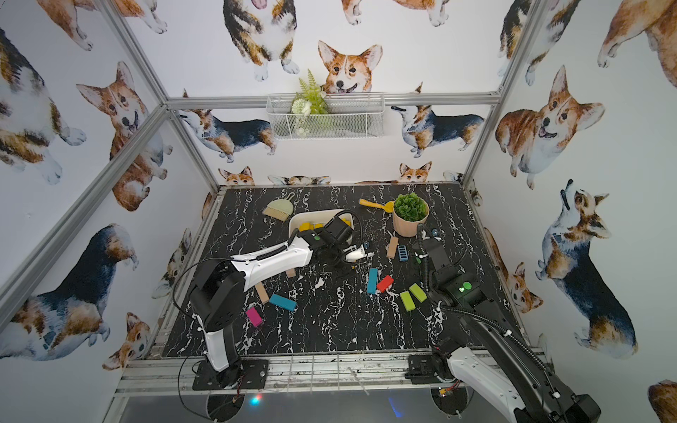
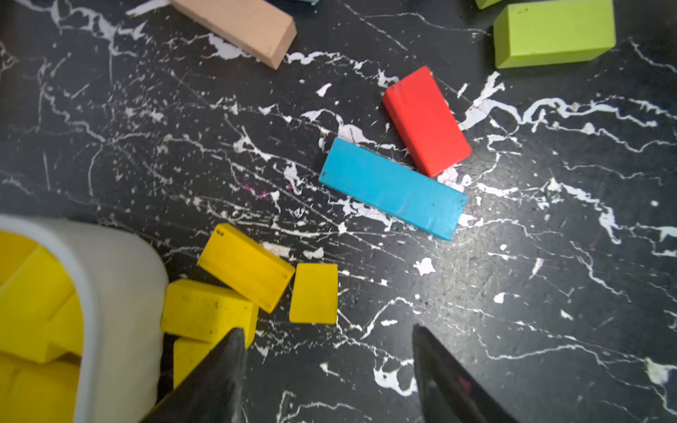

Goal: Pick out the yellow building blocks
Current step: Pick up the building block from the center of the board.

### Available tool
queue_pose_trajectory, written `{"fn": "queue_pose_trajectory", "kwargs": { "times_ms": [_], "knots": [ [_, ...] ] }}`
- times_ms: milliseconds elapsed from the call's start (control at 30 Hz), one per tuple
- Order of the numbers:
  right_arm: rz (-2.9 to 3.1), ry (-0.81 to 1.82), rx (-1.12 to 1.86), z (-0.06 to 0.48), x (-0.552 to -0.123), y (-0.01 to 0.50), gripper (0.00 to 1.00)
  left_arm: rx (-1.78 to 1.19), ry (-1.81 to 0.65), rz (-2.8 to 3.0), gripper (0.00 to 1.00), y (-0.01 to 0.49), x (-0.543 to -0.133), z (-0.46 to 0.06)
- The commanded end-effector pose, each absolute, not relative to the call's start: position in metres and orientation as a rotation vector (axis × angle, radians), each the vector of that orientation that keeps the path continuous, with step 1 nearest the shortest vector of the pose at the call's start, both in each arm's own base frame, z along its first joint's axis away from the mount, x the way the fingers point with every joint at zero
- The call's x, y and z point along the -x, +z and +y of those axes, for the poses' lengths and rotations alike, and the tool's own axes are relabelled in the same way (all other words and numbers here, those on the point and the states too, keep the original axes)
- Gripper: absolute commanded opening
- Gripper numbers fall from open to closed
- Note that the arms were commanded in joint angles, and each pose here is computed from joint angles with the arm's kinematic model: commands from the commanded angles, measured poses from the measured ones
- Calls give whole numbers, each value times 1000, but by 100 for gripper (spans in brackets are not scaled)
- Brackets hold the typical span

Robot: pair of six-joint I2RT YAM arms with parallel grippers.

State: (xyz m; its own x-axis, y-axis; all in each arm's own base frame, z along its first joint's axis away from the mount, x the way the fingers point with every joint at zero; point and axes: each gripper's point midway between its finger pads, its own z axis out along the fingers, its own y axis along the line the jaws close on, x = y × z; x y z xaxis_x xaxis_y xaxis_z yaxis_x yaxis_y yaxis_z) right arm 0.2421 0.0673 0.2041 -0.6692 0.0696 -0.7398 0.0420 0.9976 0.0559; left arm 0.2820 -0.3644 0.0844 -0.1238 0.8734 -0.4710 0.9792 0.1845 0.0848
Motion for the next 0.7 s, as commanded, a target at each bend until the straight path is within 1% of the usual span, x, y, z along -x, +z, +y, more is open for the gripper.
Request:
{"fn": "queue_pose_trajectory", "kwargs": {
  "times_ms": [0,200,333,400,667],
  "knots": [
    [2324,40,-63,67,-238,201,58,-1842,-316,1964,72,76,-284,-368],
    [2330,58,-46,70,-237,199,58,-1921,-240,1995,70,57,-290,-363],
    [2334,66,-41,72,-238,197,58,-1910,-188,2031,64,46,-297,-360],
    [2336,68,-40,73,-239,196,58,-1917,-178,2038,64,42,-297,-358],
    [2341,54,-39,72,-239,195,59,-1849,-246,2105,57,34,-292,-358]
  ]
}}
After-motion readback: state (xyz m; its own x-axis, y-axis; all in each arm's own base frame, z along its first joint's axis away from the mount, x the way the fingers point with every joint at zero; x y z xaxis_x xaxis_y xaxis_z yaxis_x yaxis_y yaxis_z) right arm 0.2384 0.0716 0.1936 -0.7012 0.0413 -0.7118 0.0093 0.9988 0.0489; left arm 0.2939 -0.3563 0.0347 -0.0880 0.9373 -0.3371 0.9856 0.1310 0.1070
